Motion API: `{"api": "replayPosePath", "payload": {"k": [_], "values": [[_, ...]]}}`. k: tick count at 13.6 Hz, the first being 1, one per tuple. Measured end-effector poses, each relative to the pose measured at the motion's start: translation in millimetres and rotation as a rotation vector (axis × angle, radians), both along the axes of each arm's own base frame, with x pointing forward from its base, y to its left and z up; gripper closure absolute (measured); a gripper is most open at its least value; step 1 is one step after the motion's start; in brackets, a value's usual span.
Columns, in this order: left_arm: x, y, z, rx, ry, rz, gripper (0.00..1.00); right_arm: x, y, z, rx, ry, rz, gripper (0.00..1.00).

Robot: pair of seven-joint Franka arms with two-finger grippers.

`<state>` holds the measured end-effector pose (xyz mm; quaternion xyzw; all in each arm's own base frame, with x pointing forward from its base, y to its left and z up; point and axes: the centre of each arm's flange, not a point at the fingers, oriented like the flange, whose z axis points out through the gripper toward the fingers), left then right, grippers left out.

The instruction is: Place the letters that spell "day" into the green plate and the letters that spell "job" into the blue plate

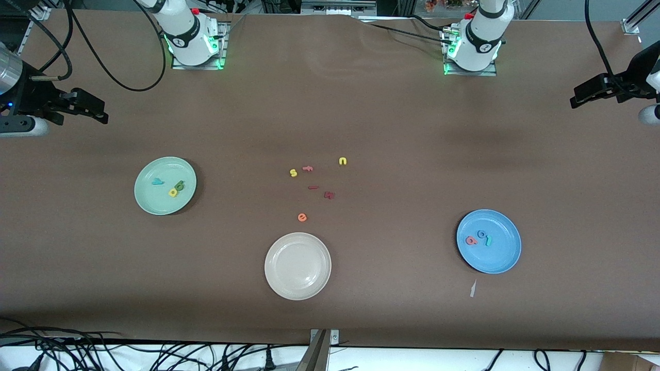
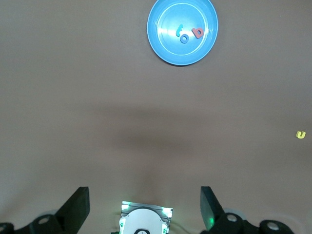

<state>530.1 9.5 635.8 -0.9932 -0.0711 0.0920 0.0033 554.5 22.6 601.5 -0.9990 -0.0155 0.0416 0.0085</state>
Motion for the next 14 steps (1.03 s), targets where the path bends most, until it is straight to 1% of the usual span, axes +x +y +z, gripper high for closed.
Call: {"api": "replayPosePath", "payload": {"k": [4, 9, 14], "values": [[0.0, 0.0, 0.0, 0.000, 0.000, 0.000, 0.00, 5.0, -1.3, -9.6, -0.004, 0.015, -0.005, 0.00], [0.0, 0.0, 0.0, 0.000, 0.000, 0.000, 0.00, 7.3, -1.2, -8.7, -0.004, -0.002, -0.007, 0.00], [0.0, 0.0, 0.0, 0.000, 0.000, 0.000, 0.00, 7.5, -1.8, -8.5, -0.005, -0.004, -0.008, 0.00]]}}
